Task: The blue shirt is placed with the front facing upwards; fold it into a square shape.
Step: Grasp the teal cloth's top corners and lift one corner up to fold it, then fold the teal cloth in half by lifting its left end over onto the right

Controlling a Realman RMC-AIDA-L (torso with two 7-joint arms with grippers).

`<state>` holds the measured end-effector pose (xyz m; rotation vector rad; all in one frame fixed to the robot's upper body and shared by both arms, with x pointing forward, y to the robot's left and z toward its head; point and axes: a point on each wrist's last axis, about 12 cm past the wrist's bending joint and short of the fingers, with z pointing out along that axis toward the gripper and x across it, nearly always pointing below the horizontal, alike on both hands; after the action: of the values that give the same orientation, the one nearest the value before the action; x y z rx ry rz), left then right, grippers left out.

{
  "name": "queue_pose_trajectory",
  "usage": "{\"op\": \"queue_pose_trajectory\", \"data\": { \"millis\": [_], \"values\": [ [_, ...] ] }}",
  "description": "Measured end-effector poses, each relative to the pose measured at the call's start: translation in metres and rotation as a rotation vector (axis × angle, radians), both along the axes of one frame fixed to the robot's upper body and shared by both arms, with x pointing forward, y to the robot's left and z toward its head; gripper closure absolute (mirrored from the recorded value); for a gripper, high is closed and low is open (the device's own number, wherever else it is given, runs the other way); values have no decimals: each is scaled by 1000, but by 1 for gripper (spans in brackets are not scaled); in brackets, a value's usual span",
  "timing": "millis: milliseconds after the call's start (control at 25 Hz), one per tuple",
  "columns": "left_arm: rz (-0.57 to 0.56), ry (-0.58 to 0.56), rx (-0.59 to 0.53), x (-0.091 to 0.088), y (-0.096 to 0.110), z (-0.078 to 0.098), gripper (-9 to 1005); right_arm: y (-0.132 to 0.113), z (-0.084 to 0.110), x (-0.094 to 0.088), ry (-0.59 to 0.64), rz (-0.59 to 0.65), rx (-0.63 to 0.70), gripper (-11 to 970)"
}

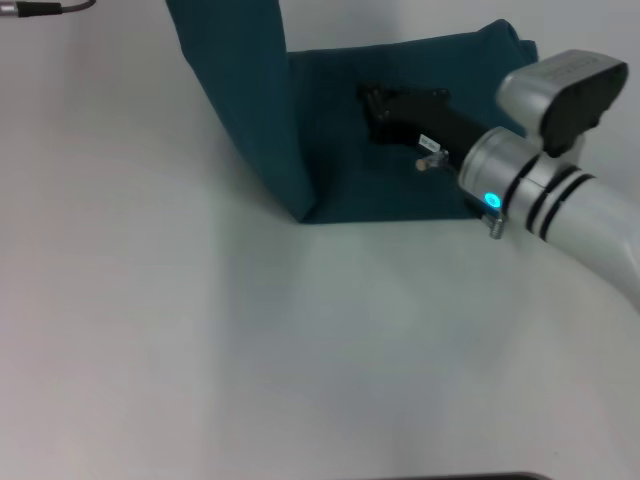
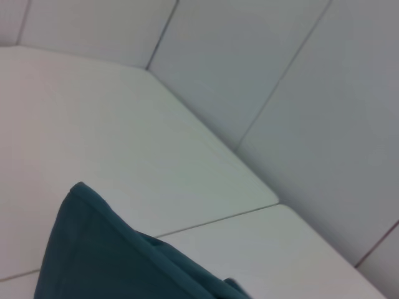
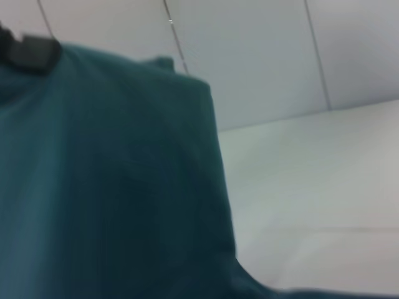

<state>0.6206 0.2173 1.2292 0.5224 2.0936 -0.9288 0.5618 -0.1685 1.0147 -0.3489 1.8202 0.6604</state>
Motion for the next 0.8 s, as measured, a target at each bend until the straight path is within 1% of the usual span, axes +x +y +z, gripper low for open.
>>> {"op": "queue_pose_trajectory", "data": {
  "millis": [160, 280, 480, 640, 800],
  "values": [
    [-22, -10, -2, -1, -7, 2, 985, 22, 0, 6, -1, 12, -104, 939],
    [-30, -18, -3, -2, -10, 4, 985, 44, 4, 6, -11, 57, -136, 939],
    [-37, -28, -11, -5, -11, 7, 985, 71, 12, 8, 14, 118, -159, 938],
    [-46, -27, -16, -6, -10, 7, 984, 90, 17, 4, -1, 188, -153, 938],
    [-50, -30, -16, -8, -10, 8, 984, 102, 22, 3, -6, 226, -161, 938]
  ]
}}
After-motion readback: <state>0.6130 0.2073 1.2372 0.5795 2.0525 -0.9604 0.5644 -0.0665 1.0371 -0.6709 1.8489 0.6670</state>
